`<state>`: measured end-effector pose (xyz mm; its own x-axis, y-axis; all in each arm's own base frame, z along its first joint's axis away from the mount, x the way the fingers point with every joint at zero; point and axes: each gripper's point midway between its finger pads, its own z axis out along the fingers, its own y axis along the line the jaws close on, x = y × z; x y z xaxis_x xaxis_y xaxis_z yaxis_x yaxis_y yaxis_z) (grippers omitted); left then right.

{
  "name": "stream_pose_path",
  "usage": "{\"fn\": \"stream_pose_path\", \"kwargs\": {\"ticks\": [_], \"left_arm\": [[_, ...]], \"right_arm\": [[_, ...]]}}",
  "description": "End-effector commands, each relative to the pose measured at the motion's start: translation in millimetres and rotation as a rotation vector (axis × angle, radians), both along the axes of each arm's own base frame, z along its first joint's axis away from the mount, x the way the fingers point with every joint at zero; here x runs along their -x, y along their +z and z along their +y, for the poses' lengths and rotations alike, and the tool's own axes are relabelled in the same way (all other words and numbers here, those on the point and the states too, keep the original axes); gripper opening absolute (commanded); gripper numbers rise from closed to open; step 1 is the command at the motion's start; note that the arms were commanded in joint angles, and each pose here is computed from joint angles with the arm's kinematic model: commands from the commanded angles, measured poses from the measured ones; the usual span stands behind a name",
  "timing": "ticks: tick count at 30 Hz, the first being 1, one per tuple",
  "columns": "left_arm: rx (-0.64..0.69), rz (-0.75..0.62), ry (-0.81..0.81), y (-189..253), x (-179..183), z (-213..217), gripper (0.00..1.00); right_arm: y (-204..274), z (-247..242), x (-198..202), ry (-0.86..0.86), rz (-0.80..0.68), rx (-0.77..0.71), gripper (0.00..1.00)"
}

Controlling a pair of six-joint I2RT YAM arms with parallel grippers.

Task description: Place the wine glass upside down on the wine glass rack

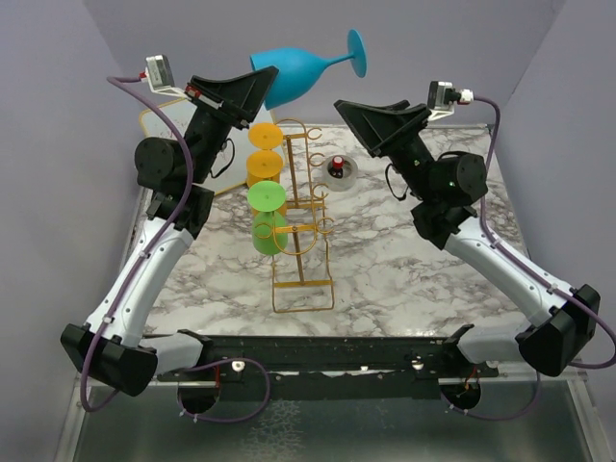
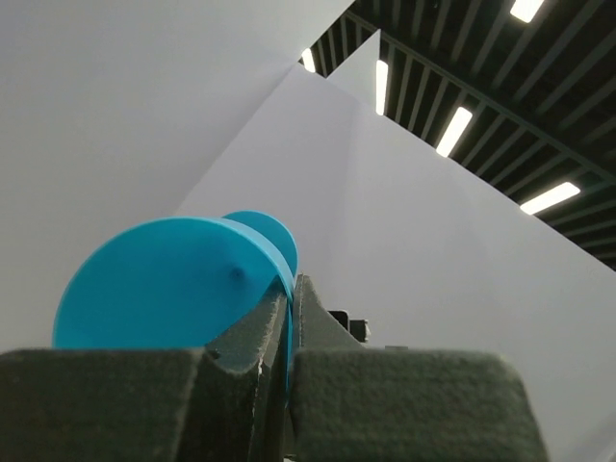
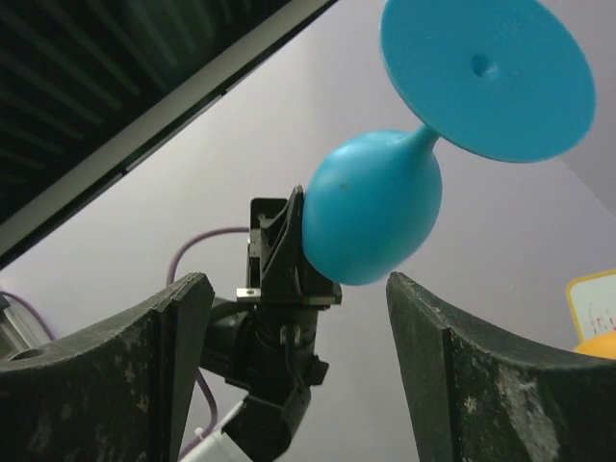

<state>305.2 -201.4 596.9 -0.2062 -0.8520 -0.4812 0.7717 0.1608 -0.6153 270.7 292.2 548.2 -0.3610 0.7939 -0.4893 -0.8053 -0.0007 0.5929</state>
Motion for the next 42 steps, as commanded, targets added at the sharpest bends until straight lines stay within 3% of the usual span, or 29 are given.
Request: {"fn": "stream_pose_path", "kwargs": {"ticks": [1, 9, 16, 28, 35, 40, 42], "left_arm": [[0.114, -0.096, -0.017, 23, 33, 7, 0.00], [0.137, -0.106, -0.053, 13, 47, -5, 0.00], [0.147, -0.129, -0.074, 12, 60, -3, 0.00], [0.167, -0.124, -0.138, 6, 69, -9, 0.00], [0.158, -0.122, -0.123, 0, 66, -12, 0.00], [0.136, -0.122, -0.119, -7, 63, -15, 0.00], [0.122, -0.128, -0.114, -10, 63, -17, 0.02]], "right_arm": [[31, -9, -3, -0.055, -0.008, -0.117, 0.78], [41, -11, -9, -0.108, -0.014, -0.214, 0.75], [42, -12, -21, -0.183, 0.042, -0.210, 0.72], [46, 12, -32, -0.161, 0.056, -0.174, 0.54], [45, 18, -29, -0.154, 0.033, -0.159, 0.27], [43, 18, -28, -0.177, 0.008, -0.141, 0.02], [43, 16, -29, -0.194, 0.004, -0.133, 0.01]]}}
